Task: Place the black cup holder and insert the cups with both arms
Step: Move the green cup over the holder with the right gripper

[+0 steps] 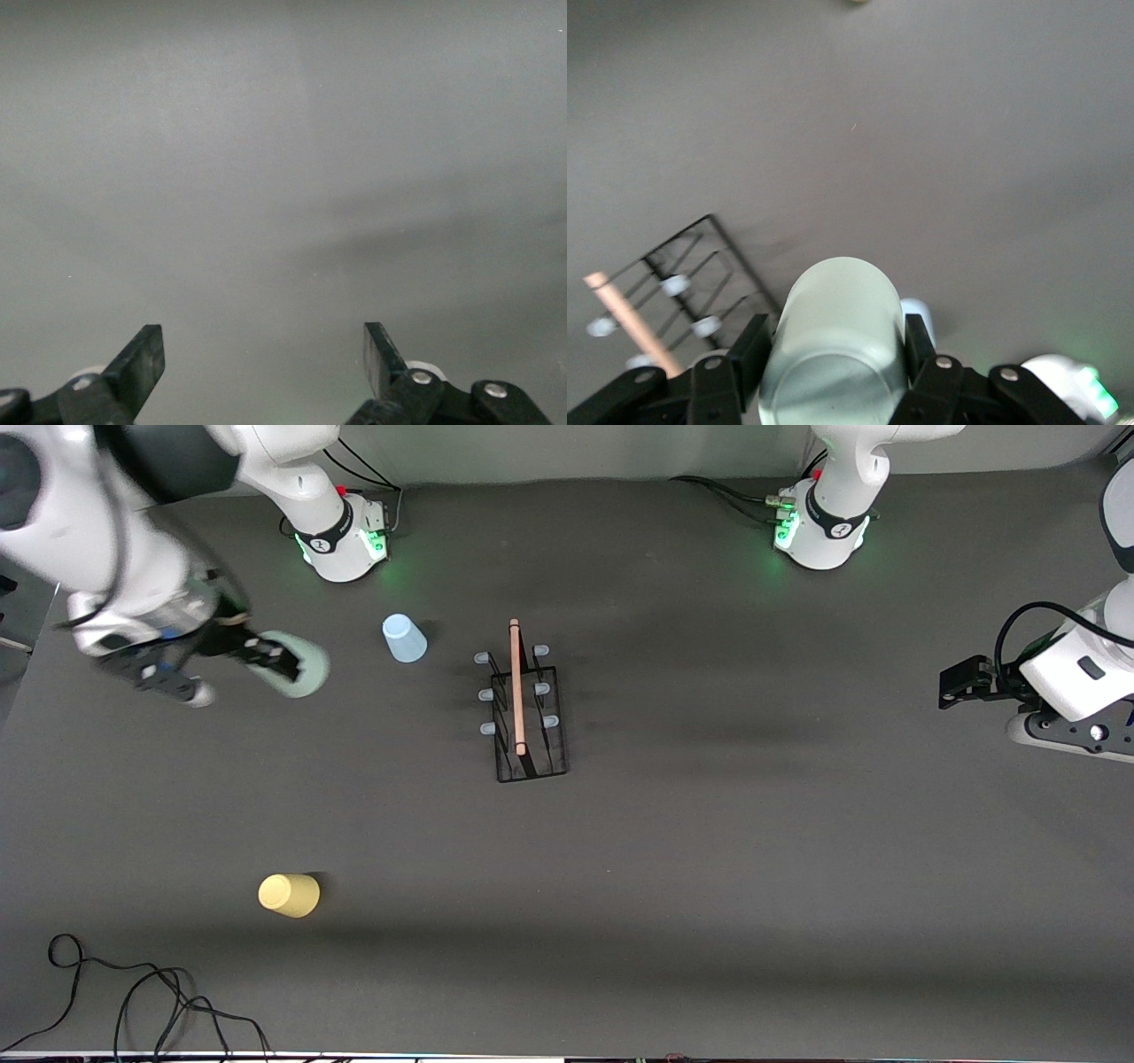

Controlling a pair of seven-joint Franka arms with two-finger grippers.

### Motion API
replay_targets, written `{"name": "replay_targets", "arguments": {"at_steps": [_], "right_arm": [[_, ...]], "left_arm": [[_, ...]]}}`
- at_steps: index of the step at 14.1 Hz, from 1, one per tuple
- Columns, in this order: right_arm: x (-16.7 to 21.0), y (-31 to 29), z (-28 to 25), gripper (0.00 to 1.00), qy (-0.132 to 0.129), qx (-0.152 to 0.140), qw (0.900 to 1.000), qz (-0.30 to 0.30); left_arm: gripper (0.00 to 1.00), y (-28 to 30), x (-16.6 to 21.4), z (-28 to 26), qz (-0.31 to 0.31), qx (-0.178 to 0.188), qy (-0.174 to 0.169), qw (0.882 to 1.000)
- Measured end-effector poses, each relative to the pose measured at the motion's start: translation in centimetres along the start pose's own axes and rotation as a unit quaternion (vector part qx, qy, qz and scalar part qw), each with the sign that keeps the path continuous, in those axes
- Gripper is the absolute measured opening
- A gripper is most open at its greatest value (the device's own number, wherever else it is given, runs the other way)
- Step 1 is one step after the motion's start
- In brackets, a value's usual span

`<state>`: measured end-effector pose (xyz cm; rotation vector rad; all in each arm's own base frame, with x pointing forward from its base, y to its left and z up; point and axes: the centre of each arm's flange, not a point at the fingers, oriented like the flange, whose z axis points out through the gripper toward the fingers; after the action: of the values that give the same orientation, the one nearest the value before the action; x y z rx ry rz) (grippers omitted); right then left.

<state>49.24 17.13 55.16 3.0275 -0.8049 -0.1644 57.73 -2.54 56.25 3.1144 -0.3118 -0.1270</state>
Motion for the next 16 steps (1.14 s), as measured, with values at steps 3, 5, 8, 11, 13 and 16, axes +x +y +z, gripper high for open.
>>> {"name": "replay_targets", "arguments": {"at_steps": [3,5,8,11,13,16], "right_arm": [[-5.4,-4.5,1.0,0.66,-0.012,0.007,0.996,0.093],[-9.2,-7.5,2.9,0.66,-0.009,0.013,0.991,0.133],[-14.0,-10.3,7.4,0.66,-0.003,0.017,0.987,0.161],[-14.9,-10.3,11.9,0.66,-0.002,0.01,0.986,0.164],[-14.8,-9.8,14.0,0.66,0.0,0.013,0.986,0.167],[-14.7,-9.8,16.1,0.66,0.002,0.016,0.986,0.168]], "left_arm": [[1.0,-0.1,0.0,0.0,-0.001,0.0,-0.001,1.0],[1.0,-0.1,-0.1,0.0,-0.001,0.0,-0.002,1.0],[1.0,-0.1,-0.1,0.1,-0.001,0.0,-0.003,1.0],[1.0,-0.3,-0.1,0.1,-0.002,0.0,-0.004,1.0],[1.0,-0.3,-0.1,0.1,-0.002,0.0,-0.004,1.0],[1.0,-0.3,-0.2,0.1,-0.003,0.0,-0.005,1.0]]}}
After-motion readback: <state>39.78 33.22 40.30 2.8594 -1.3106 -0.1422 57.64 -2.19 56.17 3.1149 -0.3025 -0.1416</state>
